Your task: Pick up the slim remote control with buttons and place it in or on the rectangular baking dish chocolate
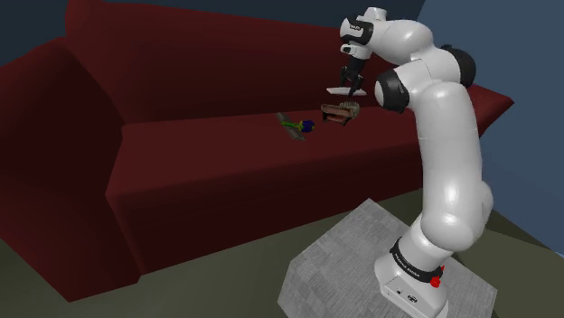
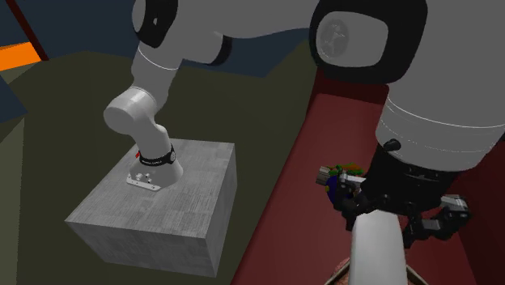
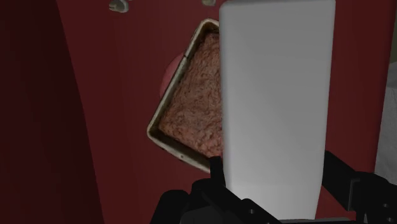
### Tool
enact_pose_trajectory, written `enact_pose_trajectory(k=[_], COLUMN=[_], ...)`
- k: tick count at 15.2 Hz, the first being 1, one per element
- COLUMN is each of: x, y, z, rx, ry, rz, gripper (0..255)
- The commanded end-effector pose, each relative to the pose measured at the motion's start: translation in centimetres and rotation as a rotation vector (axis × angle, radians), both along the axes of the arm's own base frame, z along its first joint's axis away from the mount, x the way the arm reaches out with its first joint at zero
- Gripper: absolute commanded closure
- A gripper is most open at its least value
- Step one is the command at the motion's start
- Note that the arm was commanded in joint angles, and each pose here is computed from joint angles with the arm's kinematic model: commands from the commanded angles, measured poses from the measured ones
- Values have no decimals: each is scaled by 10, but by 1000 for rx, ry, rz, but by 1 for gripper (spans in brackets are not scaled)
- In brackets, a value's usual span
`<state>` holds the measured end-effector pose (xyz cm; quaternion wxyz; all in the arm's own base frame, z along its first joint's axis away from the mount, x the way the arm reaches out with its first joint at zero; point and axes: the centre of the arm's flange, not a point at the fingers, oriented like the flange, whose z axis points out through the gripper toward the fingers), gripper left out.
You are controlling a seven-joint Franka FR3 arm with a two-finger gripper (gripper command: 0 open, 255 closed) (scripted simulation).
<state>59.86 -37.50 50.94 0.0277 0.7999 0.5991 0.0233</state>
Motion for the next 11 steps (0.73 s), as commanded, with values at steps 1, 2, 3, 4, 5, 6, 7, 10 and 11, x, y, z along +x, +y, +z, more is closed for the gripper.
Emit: enact_pose_trajectory(k=[1,2,3,4,5,6,7,10,11], x=[20,31,39,39,39,39,39,39,39], y=[-14,-21,-25,-25,-25,-25,-25,-25,-25], z=[-2,-2,-2,-7,-12,-18,-23,-39,-44], rx=[4,4,4,4,4,4,4,4,4], ry=[0,0,0,0,0,0,0,0,0], rz=[2,2,2,2,2,2,2,2,2], gripper=[255,255,255,255,255,255,255,255,255])
